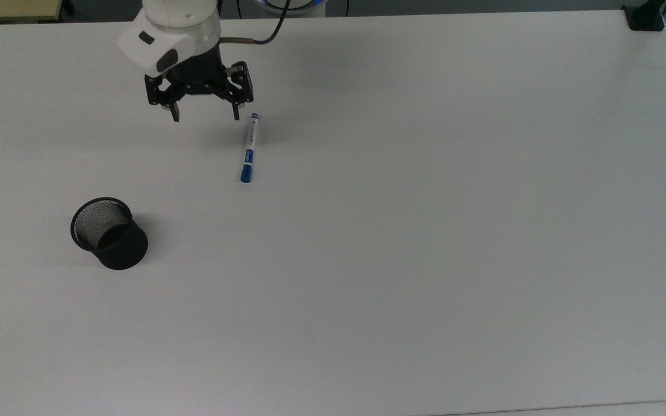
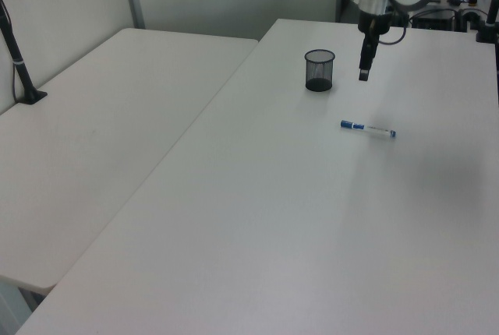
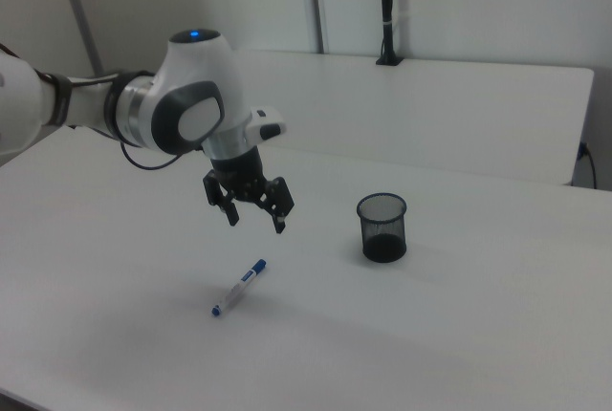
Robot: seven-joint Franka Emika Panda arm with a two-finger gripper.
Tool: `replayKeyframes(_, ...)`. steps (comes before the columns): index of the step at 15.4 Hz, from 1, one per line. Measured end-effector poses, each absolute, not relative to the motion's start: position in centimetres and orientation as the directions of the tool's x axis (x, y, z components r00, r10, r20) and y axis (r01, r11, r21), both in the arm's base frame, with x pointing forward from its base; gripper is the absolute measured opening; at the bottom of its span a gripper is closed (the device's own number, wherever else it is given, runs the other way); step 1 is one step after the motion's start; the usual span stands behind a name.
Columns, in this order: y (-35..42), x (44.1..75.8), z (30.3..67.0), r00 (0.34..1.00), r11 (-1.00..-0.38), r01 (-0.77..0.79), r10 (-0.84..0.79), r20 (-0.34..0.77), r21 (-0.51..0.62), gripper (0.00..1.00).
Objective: Insert the marker
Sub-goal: 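Move the open gripper down over the blue-capped white marker, then close the gripper on the marker near its blue cap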
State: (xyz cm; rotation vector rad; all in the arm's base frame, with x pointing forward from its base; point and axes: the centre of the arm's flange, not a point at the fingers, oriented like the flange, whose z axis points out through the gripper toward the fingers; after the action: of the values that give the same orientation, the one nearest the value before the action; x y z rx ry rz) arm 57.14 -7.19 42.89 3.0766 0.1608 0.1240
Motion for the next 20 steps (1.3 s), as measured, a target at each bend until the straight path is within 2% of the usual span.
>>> replayKeyframes(4, -5.7, 58.5, 38.6, 0.997, -0.998, 0.007, 0.012, 0.08, 0.057, 0.97)
replayKeyframes(9, -3.3, 59.5, 33.9, 0.998, -0.998, -0.028, -0.025, 0.052, 0.057, 0.91)
replayKeyframes(14, -3.2, 59.7, 32.4, 0.999, -0.998, -0.034, -0.032, 0.043, 0.059, 0.39)
replayKeyframes(20, -3.2, 60.1, 30.8, 0.998, -0.998, -0.033, -0.03, 0.049, 0.061, 0.31)
